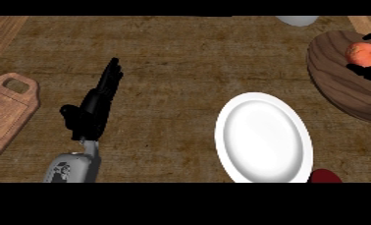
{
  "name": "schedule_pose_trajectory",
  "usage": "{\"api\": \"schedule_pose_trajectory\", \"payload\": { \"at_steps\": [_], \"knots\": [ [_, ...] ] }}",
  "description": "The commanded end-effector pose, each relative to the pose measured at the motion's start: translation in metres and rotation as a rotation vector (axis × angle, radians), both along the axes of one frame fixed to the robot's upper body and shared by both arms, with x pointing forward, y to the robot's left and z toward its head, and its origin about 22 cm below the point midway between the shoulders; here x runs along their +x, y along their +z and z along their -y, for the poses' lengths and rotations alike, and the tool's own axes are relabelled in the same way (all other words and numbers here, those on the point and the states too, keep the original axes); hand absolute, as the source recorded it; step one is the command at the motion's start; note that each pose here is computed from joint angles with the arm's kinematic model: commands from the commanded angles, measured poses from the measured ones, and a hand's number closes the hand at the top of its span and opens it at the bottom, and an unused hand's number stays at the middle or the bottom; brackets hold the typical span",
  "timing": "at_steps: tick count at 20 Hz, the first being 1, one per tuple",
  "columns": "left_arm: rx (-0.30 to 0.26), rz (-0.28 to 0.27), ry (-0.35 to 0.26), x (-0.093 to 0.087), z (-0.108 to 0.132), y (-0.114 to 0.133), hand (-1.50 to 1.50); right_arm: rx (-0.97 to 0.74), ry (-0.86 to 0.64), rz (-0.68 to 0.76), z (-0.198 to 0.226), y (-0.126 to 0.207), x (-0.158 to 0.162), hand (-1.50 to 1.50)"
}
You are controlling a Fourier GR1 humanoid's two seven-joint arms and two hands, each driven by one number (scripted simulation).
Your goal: Pick the squash from the plate and place it in the bowl
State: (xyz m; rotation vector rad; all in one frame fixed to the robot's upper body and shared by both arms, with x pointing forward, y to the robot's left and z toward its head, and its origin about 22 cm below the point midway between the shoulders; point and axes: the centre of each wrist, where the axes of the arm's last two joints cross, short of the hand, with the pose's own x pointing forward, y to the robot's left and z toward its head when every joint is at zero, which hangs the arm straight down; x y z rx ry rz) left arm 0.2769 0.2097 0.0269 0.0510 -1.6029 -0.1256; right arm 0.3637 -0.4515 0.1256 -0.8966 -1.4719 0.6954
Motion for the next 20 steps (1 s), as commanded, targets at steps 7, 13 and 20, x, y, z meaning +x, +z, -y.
{"api": "schedule_pose_trajectory", "payload": {
  "at_steps": [7,13,20],
  "knots": [
    [0.010,0.022,0.006,0.006,0.007,-0.010,0.00,0.257,0.163,0.004,0.025,-0.007,0.002,-1.50],
    [-0.003,-0.011,0.005,-0.007,0.000,-0.001,0.00,0.396,0.144,0.203,0.049,0.020,-0.007,-1.50],
    [0.001,-0.008,0.011,-0.010,0.003,-0.006,0.00,0.582,0.095,0.173,0.073,0.034,-0.023,-1.50]
  ]
}}
